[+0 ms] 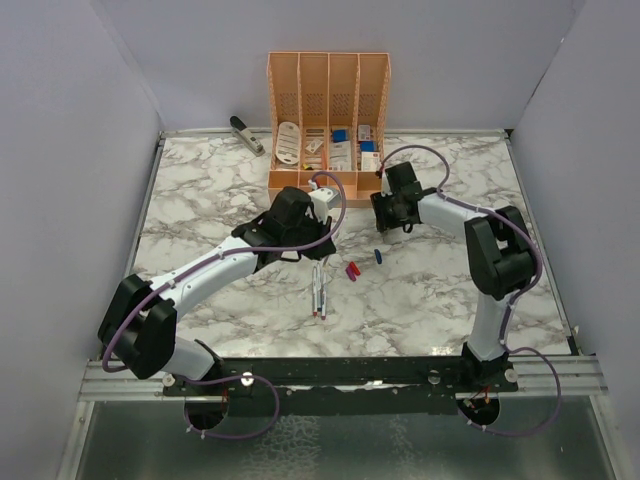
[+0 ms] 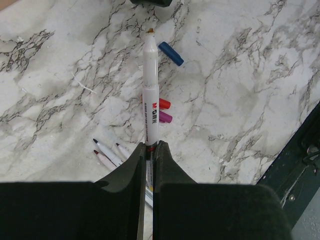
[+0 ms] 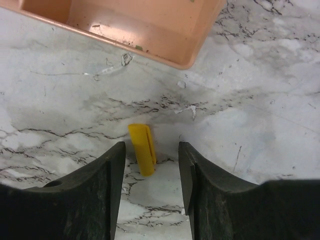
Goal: Insert the pens into the pen caps
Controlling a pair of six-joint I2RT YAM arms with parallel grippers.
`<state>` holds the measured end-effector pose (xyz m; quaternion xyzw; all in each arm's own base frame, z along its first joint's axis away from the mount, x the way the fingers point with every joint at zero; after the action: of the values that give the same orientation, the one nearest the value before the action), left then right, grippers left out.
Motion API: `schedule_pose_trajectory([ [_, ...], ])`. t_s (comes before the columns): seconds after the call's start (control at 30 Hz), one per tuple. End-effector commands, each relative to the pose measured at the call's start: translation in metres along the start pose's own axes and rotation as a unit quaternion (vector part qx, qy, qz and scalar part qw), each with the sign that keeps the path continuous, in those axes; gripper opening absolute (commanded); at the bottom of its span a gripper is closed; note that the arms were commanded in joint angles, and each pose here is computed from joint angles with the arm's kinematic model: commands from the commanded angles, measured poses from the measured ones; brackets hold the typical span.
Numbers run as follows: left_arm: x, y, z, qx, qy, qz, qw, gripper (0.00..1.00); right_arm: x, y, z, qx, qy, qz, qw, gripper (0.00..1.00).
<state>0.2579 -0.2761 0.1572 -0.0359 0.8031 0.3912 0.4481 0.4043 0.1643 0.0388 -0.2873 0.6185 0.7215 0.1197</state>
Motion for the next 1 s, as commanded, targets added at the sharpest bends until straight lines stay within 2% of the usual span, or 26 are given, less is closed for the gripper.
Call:
schedule_pose_trajectory([
  [0.0, -0.014, 0.003, 0.000, 0.003, -0.012, -0.016, 1.000, 0.00, 0.011, -0.016, 0.007, -0.021, 0.004, 0.025, 0.999, 0.45],
  [0.27, -0.013, 0.003, 0.005, -0.001, -0.006, -0.017, 1.000, 0.00, 0.027, -0.016, 0.006, -0.022, 0.000, 0.046, 0.999, 0.31],
  [0.43, -0.012, 0.002, 0.007, -0.003, -0.001, -0.017, 1.000, 0.00, 0.044, -0.013, 0.007, -0.026, -0.004, 0.064, 0.998, 0.28],
  [0.67, -0.012, -0.001, 0.011, -0.005, 0.002, -0.015, 1.000, 0.00, 0.060, -0.009, 0.010, -0.024, -0.003, 0.085, 0.996, 0.19],
  [0.77, -0.014, -0.002, 0.011, -0.003, 0.002, -0.018, 1.000, 0.00, 0.067, -0.008, 0.011, -0.021, -0.001, 0.098, 0.995, 0.02],
  [0.97, -0.021, 0.000, 0.008, 0.005, 0.003, -0.036, 0.999, 0.00, 0.066, -0.004, 0.008, -0.004, -0.004, 0.105, 0.994, 0.01],
])
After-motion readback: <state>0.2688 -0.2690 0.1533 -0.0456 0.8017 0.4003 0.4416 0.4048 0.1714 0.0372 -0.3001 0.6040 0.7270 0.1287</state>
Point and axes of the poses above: each gripper's point midway between its finger pads, its own y axis back along the fingers, its own z axis along the line the jaws close on, x = y × z, the point moved 2 cm from there along y, back along the fingers, and after that the axes turned 4 degrees about -y, right-handed, at the moved point
